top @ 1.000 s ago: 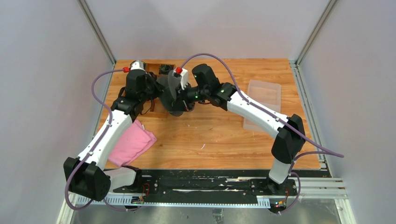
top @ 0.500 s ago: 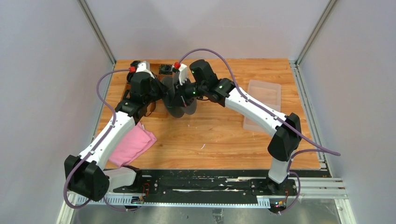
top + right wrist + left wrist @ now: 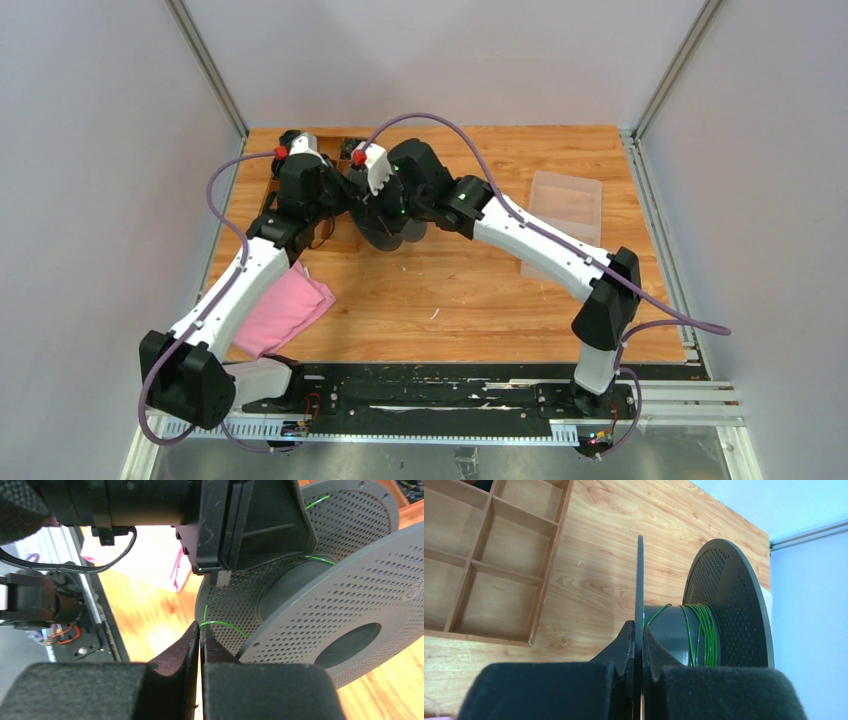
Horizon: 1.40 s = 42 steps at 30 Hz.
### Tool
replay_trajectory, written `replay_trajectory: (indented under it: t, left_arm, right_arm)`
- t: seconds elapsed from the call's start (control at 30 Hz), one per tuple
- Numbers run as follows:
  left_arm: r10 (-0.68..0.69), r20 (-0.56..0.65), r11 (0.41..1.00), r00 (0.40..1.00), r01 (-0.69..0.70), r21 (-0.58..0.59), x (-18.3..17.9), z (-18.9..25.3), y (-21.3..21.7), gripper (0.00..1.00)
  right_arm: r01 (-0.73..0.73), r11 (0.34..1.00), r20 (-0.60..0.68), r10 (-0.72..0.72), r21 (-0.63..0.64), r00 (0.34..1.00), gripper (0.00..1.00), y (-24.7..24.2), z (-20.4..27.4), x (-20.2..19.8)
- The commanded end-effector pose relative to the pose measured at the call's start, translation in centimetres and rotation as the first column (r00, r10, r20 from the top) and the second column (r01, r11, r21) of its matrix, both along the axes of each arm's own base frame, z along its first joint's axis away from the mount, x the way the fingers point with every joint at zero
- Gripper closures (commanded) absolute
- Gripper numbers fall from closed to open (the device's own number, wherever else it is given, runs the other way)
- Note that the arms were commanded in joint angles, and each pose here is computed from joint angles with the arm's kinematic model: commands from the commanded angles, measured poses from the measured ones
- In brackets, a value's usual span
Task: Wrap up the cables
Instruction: Wrap the cable around the cable reel.
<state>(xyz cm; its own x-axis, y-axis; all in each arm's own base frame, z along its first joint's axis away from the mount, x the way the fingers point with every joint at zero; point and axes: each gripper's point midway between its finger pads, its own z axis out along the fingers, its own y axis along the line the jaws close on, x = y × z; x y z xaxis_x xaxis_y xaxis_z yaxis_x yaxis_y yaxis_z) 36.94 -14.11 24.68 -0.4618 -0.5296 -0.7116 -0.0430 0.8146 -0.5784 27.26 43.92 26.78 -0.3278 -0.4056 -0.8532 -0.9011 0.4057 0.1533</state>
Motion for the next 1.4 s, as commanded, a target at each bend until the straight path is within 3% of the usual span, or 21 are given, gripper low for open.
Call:
replay_trajectory:
  t: [0.0,0.33,0.5,1.37]
  left_arm:
    - [-0.021,0.031,0.989,0.999,0.025,-0.145,0.3,2.1,-1.2,1.00]
    - [-0.012,0.023,0.985,1.000,0.016,-0.170,-0.2,1.8,-0.8,0.99]
    - [-0.002,0.033,0.987,0.999,0.008,-0.163,-0.1,1.9,-0.4,1.00]
    - [-0.099,0.130,0.959,0.987,0.130,-0.251,-1.3,4.1,-2.0,1.00]
  right_arm:
    - [0.051,0.996,0.185,-0.036,-0.079,0.982,0.99,0.0,0.6,1.0]
    - [0.121,0.978,0.363,-0.053,-0.168,0.930,0.99,-0.8,1.3,1.0]
    - [0.118,0.977,0.391,-0.039,-0.179,0.920,0.99,-1.0,1.6,0.3]
    - [0.032,0.977,0.332,0.040,-0.210,0.942,0.99,1.1,-1.5,-1.2]
